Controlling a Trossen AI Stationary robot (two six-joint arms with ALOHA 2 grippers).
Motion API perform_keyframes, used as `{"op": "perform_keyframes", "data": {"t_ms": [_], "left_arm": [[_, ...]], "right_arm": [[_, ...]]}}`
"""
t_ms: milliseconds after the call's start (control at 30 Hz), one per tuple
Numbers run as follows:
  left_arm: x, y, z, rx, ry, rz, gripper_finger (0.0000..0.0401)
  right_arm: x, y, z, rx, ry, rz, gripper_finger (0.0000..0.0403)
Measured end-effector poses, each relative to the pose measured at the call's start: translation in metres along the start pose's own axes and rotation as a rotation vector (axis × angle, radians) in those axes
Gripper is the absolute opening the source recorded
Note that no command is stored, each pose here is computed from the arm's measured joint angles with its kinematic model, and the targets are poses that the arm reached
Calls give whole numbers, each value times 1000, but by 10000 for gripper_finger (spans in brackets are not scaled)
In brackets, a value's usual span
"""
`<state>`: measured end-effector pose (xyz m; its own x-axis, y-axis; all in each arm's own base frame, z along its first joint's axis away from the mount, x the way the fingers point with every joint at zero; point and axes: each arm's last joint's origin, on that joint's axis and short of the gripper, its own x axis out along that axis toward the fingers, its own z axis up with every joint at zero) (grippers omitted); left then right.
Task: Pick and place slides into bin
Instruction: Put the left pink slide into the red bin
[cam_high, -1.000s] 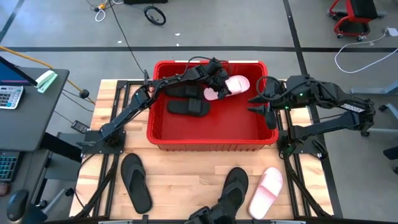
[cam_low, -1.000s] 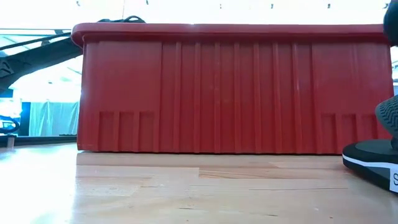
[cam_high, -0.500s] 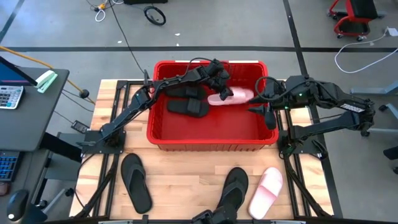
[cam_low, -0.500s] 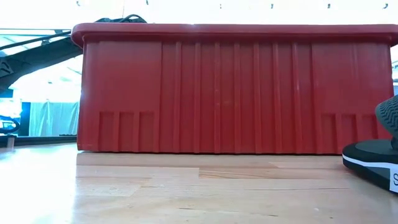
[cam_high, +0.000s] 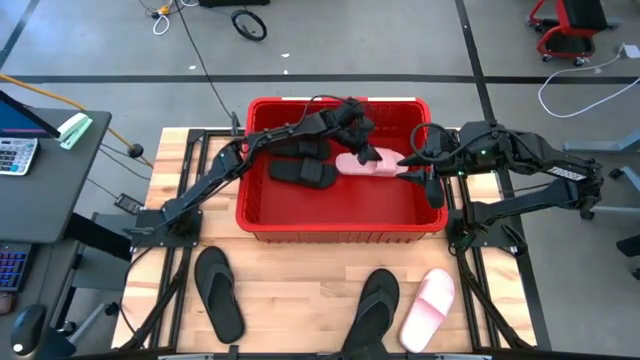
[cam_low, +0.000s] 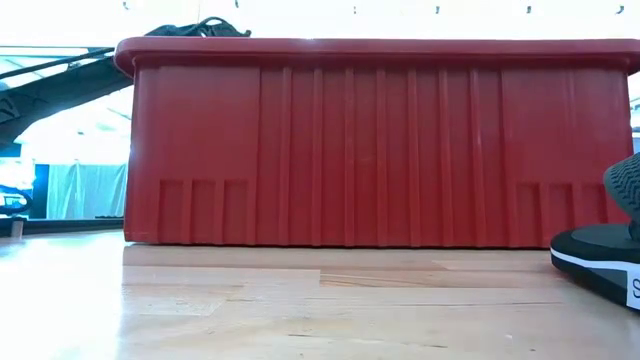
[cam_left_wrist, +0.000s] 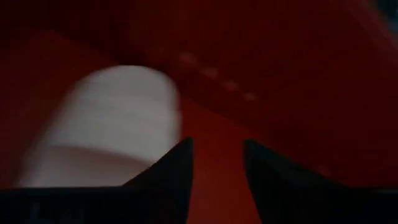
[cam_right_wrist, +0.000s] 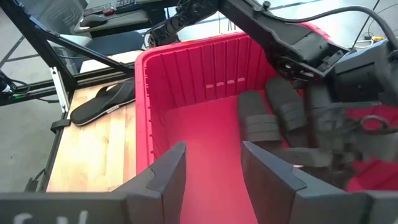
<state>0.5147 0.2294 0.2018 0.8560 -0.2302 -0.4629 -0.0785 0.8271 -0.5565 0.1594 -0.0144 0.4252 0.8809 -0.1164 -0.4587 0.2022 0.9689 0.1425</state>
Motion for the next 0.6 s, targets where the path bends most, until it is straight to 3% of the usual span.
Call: {"op": "perform_keyframes", "data": {"t_ms": [133,233,367,600], "left_arm": [[14,-29,-10,109,81,-44,78],[25,-43,-26,151,174,4,17],[32,-51,-36,179,201,206,12],[37,-39,-48,125,258,323,5]], "right_arm": [[0,0,0,0,0,0,158],[0,0,0,-1,0,0,158],[0,0,0,-1,0,0,158],[0,0,0,-2,0,0,158]]}}
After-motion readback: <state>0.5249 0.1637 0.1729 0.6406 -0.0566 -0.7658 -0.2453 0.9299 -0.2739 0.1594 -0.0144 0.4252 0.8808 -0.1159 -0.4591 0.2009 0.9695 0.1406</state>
